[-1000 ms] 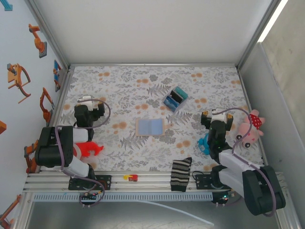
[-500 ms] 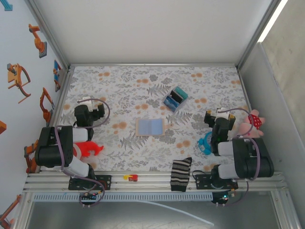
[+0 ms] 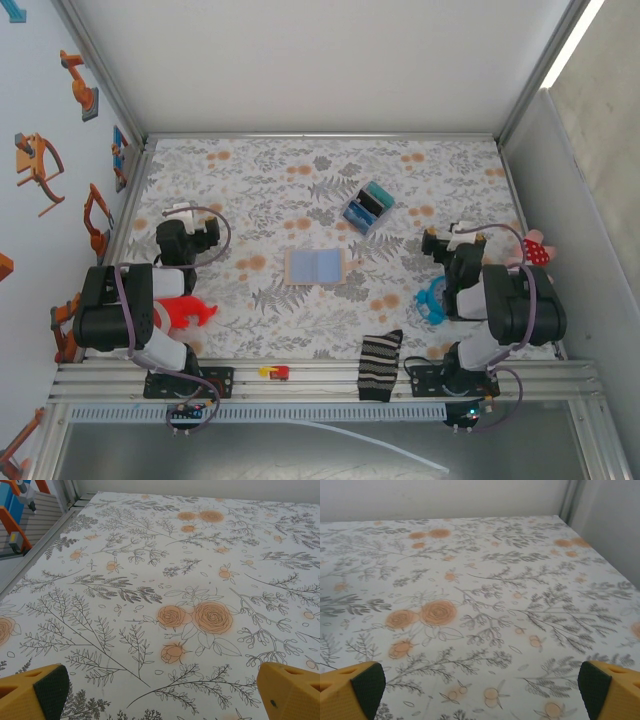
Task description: Take the credit cards out of the card holder
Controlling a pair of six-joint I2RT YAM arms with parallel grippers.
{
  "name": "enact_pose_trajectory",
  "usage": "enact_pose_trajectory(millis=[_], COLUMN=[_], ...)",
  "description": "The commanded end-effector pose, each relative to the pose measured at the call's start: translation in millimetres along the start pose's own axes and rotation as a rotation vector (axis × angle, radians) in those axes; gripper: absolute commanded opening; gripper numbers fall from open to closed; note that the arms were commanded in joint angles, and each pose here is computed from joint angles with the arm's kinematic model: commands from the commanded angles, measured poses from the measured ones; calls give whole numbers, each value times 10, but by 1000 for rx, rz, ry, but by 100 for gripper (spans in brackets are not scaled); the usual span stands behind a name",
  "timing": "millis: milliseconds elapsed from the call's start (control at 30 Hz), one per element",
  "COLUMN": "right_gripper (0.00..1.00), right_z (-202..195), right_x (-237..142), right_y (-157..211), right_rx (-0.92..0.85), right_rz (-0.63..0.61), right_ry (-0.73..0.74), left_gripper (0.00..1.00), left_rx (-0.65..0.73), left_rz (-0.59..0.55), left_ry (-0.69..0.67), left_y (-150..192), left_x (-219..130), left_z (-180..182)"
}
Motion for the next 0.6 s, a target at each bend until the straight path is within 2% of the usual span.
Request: enact_pose_trajectory(millis=[0, 67, 133, 200, 333, 567], right_gripper=[99, 99, 99, 99, 99, 99], right_z=[202, 209, 165, 105, -191, -220], right_x=[128, 177, 200, 224, 238, 222], right_y=[-192, -215, -204, -190, -84, -70], right_rx=[-47, -5, 19, 38, 101, 103], right_rz=[-19, -27, -13, 0, 56, 59], right_ry=[-176, -256, -266, -230, -38, -13], left_gripper=[97, 97, 97, 97, 97, 97], left_rx=[-9, -10, -10, -9, -10, -9], left_rz=[7, 6, 7, 6, 6, 7], left_ry=[9, 7, 10, 8, 8, 8], left_y=[10, 7, 10, 4, 7, 8], left_x=[-2, -2, -2, 0, -2, -1], left_z=[-29, -27, -33, -30, -29, -27])
Point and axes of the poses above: each hand's point on the last joint's axis, 136 mm out from that joint toward the fingers, its own x axis out along the fingers, its own z axis along the line the jaws close on, y = z × x, the point moved 1 cm from there along -x, back along the fingers, and after that the axes turned 15 degrees about -x, right-handed, at the moved point
